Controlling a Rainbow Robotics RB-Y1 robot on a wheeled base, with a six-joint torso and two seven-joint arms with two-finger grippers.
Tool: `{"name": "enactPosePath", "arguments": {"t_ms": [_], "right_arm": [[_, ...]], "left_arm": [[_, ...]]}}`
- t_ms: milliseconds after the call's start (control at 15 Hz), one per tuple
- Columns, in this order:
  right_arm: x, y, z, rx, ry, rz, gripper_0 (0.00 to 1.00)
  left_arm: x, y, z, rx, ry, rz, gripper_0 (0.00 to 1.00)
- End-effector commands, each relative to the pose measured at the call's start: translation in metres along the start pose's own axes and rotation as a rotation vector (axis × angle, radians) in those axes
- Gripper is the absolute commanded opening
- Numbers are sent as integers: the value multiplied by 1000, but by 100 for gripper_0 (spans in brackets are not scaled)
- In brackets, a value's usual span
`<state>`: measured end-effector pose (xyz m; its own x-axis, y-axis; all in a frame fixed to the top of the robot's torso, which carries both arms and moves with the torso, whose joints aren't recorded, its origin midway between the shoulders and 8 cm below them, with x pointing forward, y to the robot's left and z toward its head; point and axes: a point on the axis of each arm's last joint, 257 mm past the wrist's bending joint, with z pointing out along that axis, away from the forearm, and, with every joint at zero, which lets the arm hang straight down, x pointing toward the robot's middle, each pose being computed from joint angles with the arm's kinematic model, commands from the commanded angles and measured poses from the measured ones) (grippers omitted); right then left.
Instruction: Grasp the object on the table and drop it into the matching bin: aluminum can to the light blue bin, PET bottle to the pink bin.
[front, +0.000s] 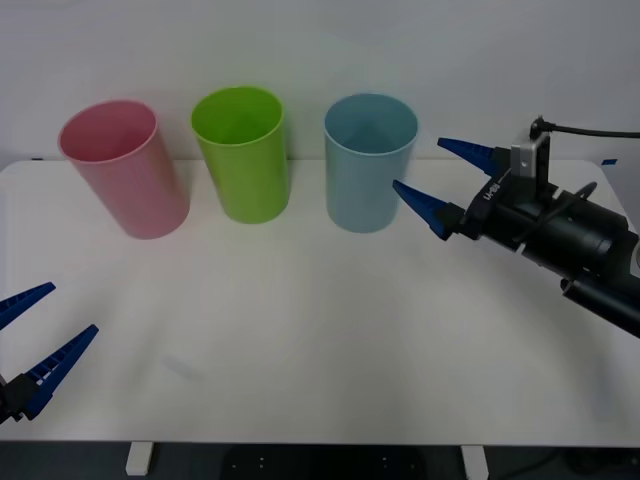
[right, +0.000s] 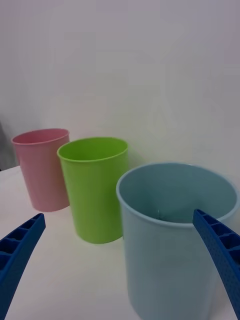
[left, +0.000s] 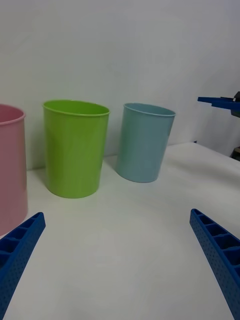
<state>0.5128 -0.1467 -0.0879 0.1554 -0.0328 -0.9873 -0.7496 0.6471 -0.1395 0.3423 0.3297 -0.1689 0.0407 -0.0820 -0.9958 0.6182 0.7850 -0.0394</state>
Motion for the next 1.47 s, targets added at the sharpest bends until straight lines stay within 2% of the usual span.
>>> {"name": "enactPosePath", "arguments": {"t_ms": [67, 200, 667, 1067, 1467], "right_arm": [[18, 12, -35, -35, 31, -57, 100], [31, 19, -56, -53, 51, -79, 100], [66, 40, -132, -88, 123, -26, 100], [90, 53, -183, -31, 149, 67, 100], [98, 58, -198, -12, 163, 98, 100]], "left_arm": [[0, 0, 0, 0, 0, 0, 100], [0, 0, 0, 0, 0, 0, 100], [0, 0, 0, 0, 0, 0, 100], [0, 0, 0, 0, 0, 0, 100], [0, 0, 0, 0, 0, 0, 100]]}}
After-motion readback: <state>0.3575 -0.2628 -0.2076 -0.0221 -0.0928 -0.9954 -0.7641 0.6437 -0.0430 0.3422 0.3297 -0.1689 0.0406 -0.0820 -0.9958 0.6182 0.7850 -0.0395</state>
